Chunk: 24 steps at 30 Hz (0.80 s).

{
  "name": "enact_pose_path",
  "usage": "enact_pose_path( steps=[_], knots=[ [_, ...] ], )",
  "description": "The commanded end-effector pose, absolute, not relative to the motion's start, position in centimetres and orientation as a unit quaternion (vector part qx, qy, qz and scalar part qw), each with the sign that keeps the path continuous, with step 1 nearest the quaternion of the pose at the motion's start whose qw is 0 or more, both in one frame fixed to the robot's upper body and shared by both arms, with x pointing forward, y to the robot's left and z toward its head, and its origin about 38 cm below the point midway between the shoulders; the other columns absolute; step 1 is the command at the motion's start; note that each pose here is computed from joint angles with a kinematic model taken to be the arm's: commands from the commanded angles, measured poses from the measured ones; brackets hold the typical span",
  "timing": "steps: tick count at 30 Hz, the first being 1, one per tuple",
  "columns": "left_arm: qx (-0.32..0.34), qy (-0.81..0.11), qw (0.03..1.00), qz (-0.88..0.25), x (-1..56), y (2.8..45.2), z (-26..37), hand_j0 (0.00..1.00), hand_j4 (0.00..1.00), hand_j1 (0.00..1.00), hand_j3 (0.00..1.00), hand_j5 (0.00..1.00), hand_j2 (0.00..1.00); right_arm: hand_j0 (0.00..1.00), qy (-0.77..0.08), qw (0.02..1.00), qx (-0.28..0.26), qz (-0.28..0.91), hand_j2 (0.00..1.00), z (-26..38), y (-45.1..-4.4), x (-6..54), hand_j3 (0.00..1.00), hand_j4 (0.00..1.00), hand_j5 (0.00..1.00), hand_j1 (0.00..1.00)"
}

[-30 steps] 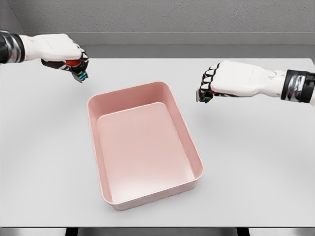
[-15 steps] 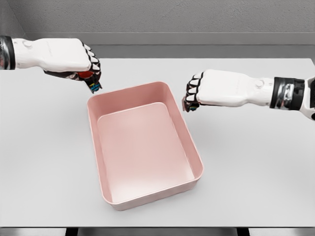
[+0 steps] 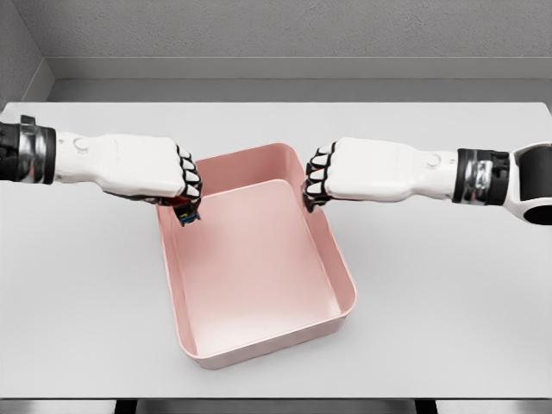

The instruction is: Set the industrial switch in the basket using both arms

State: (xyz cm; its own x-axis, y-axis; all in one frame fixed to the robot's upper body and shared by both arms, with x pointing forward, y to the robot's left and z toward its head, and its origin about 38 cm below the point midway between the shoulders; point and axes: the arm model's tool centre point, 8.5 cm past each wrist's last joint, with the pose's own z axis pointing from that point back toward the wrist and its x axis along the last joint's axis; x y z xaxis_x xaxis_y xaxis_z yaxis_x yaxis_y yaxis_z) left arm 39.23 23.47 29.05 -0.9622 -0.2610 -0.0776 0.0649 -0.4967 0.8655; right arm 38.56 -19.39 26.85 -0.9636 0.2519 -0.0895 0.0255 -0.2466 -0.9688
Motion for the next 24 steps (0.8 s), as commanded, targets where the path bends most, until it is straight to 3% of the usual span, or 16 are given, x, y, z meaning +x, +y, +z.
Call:
enact_pose_path(
  steps=[1,5,6,7,9,16,20,24],
  knots=[
    [0.095,-0.493,0.093,-0.86,38.9,23.3,28.9,0.47,0.47,0.47,0.47,0.47,0.47,0.47,-0.615,0.072,-0.109,0.778,0.47,26.9,-19.0,38.5,0.47,0.47,0.47,0.47],
    [0.093,-0.49,0.097,-0.861,38.8,23.6,28.7,0.56,0.56,0.56,0.56,0.56,0.56,0.47,-0.616,0.071,-0.109,0.777,0.47,26.9,-18.9,38.5,0.47,0.47,0.47,0.47],
    [0.093,-0.49,0.098,-0.861,38.9,23.6,28.7,0.63,0.63,0.63,0.63,0.63,0.63,0.47,-0.617,0.071,-0.108,0.776,0.47,26.9,-18.8,38.5,0.47,0.47,0.47,0.47],
    [0.093,-0.491,0.099,-0.86,38.9,23.5,28.7,0.78,0.78,0.78,0.78,0.78,0.78,0.48,-0.618,0.07,-0.107,0.775,0.48,26.9,-18.7,38.5,0.48,0.48,0.48,0.48],
    [0.094,-0.492,0.099,-0.86,38.9,23.7,28.7,0.85,0.85,0.85,0.85,0.85,0.85,0.49,-0.621,0.07,-0.103,0.774,0.49,26.8,-18.4,38.5,0.49,0.49,0.49,0.49],
    [0.07,-0.513,0.075,-0.852,38.8,20.8,28.8,0.87,0.87,0.87,0.87,0.87,0.87,0.51,-0.625,0.07,-0.091,0.772,0.51,26.1,-17.7,38.2,0.51,0.51,0.51,0.51],
    [0.067,-0.517,0.077,-0.85,38.9,20.6,28.9,0.98,0.98,0.98,0.98,0.98,0.98,0.52,-0.625,0.07,-0.091,0.772,0.52,26.1,-17.7,38.2,0.52,0.52,0.52,0.52],
    [0.072,-0.516,0.082,-0.849,38.9,21.2,29.1,1.0,1.0,1.0,1.0,1.0,1.0,0.51,-0.626,0.07,-0.092,0.772,0.51,26.2,-17.7,38.2,0.51,0.51,0.51,0.51]
  ],
)
